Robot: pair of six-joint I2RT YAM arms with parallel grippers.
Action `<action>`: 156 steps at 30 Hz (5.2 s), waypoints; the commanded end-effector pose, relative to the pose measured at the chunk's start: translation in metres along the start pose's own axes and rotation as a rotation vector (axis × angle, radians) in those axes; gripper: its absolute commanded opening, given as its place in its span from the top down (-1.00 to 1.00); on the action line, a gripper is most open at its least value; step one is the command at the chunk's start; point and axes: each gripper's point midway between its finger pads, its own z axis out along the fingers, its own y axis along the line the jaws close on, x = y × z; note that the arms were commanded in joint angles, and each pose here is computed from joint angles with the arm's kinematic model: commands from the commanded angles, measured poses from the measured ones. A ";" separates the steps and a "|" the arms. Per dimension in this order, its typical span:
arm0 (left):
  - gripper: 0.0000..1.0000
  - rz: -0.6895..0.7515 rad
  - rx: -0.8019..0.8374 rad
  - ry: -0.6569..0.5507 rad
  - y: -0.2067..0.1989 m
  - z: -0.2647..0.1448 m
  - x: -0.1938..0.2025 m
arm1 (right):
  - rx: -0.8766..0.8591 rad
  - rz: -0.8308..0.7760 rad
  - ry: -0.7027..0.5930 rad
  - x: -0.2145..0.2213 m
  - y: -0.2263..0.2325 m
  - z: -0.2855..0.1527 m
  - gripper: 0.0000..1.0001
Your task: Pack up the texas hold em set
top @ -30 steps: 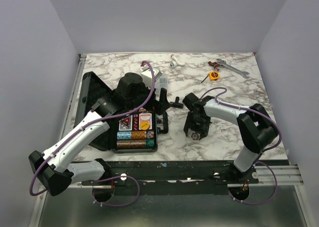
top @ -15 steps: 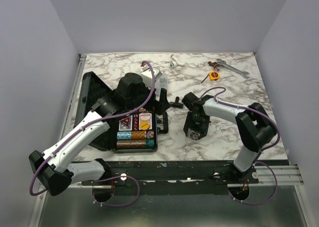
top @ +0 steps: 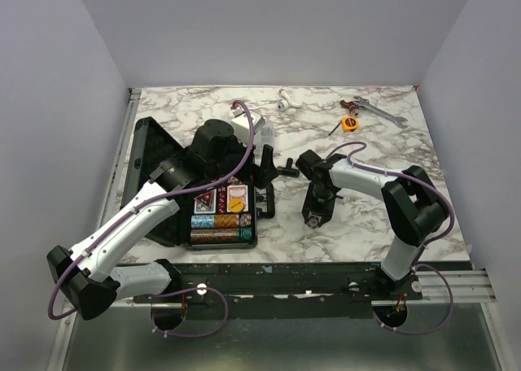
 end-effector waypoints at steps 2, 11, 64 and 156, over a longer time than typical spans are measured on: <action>-0.97 0.019 0.013 -0.014 -0.002 -0.001 -0.001 | 0.136 0.004 0.021 0.010 -0.029 0.035 0.27; -0.97 0.019 0.012 -0.010 -0.002 0.001 0.000 | 0.093 -0.008 -0.005 0.002 -0.019 0.022 0.70; -0.90 -0.422 0.216 -0.189 -0.016 0.054 0.037 | -0.179 0.275 -0.119 -0.067 0.046 -0.065 0.99; 1.00 -0.405 0.013 -0.210 0.017 0.137 0.065 | -0.497 0.122 -0.502 -0.109 0.052 -0.174 -0.96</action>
